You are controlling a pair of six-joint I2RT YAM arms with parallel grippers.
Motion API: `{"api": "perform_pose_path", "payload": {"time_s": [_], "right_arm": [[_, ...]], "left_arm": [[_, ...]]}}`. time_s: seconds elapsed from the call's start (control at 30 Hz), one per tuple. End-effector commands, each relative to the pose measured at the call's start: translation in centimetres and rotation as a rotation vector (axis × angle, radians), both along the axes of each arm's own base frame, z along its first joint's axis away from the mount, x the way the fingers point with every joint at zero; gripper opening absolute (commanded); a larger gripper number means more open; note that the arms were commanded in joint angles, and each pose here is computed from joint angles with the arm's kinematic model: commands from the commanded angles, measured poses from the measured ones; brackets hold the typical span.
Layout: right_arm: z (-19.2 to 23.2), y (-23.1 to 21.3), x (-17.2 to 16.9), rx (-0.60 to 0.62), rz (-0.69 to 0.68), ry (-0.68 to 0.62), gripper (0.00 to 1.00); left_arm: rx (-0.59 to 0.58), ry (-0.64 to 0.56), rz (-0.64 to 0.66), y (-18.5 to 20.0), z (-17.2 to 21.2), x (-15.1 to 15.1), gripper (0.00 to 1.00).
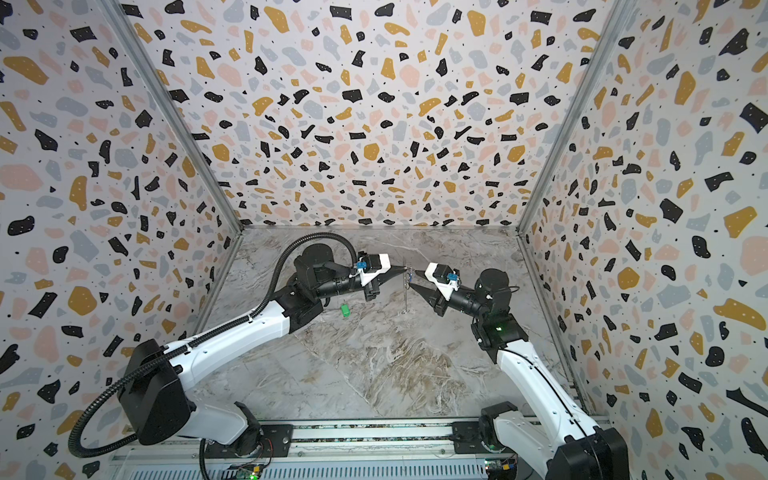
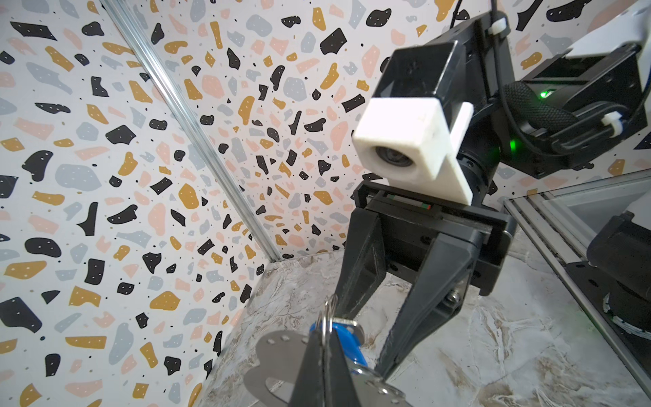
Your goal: Remove the keys from the keyring
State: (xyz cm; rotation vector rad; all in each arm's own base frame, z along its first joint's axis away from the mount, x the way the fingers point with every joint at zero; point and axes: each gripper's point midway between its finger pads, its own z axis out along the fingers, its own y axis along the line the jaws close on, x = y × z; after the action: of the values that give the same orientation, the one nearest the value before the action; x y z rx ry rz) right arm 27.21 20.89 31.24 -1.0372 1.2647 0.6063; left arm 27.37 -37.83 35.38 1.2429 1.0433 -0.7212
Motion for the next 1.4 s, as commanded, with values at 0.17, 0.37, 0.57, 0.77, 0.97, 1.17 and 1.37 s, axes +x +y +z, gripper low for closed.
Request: {"api": "perform_pose_path", "payload": {"time_s": [0.17, 0.37, 0.57, 0.77, 0.97, 1.17, 1.37], "right_arm": [[3.6, -0.3, -1.5, 0.09, -0.015, -0.134, 0.32], [3.9, 0.2, -1.3, 0.107, -0.025, -0.132, 0.31], [4.1, 0.0, -0.2, 0.136, -0.086, -0.108, 0.26], [3.6, 0.1, 0.6, 0.138, -0.111, -0.073, 0.24], [3.6, -0.1, 1.1, 0.144, -0.147, -0.073, 0.21], [3.7, -0.1, 1.3, 0.141, -0.154, -0.088, 0.12], [3.8, 0.0, 1.2, 0.09, -0.192, -0.142, 0.0]], "left_arm": [[-0.072, -0.05, 0.033, 0.3, 2.5, 0.6, 0.0], [-0.077, -0.041, 0.032, 0.0, 2.4, 0.7, 0.0], [-0.079, -0.039, 0.031, 0.1, 2.4, 0.7, 0.0], [-0.079, -0.041, 0.03, 0.0, 2.5, 0.7, 0.0], [-0.078, -0.039, 0.03, 0.0, 2.5, 0.7, 0.0], [-0.079, -0.035, 0.025, -0.1, 2.4, 0.6, 0.0], [-0.07, -0.021, 0.066, 0.1, 2.4, 1.4, 0.0]]}}
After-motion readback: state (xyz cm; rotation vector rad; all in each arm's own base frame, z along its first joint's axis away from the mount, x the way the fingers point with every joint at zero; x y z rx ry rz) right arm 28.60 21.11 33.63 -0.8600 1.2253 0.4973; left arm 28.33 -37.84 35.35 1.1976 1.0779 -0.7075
